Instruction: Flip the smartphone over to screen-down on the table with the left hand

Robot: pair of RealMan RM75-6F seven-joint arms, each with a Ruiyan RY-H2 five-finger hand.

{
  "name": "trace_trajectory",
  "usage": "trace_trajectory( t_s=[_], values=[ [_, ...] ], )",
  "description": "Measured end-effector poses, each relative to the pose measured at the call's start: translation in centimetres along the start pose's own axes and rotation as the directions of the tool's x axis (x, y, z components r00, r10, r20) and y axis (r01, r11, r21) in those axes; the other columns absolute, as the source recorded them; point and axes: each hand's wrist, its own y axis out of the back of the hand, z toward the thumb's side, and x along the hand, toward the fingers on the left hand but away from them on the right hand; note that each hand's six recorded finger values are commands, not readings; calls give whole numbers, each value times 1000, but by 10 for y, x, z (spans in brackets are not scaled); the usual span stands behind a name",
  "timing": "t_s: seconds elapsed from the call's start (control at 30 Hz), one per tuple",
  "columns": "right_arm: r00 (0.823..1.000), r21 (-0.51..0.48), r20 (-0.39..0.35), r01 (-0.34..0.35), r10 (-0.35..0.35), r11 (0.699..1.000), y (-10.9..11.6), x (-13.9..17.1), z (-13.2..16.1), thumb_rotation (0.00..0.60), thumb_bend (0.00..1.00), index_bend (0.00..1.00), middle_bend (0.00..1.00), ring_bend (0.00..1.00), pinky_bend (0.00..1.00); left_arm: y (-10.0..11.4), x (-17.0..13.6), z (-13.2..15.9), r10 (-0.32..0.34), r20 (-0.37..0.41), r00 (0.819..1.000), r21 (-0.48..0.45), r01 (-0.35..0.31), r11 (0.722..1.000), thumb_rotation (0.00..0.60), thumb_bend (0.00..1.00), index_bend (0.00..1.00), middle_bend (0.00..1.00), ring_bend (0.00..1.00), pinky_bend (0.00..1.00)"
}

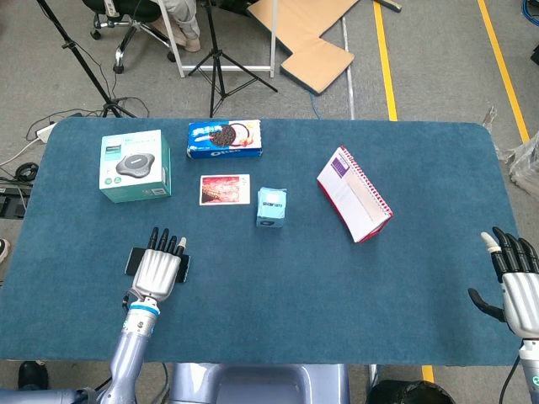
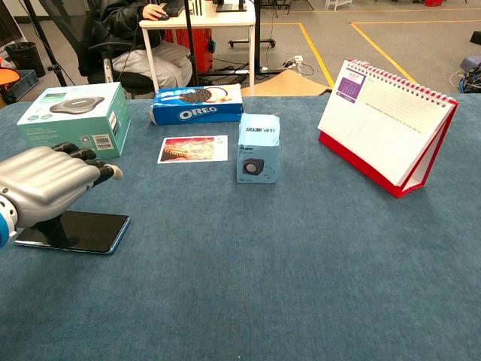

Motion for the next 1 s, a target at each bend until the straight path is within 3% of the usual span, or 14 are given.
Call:
trace_trajectory(
  t_s=[0.47, 1.0],
  values=[
    [1000, 0, 5, -7, 7, 1000, -2, -1, -1, 600, 151, 41, 0, 0, 0, -18, 11, -6, -46, 12, 999, -73, 47, 996, 600, 262, 121, 128, 0, 0],
    [1000, -4, 15, -8, 8, 1000, -2, -2, -4, 600, 152, 41, 0, 0, 0, -33, 19, 6, -91, 35, 995, -76, 93, 993, 600, 263, 144, 155, 0, 0]
  ],
)
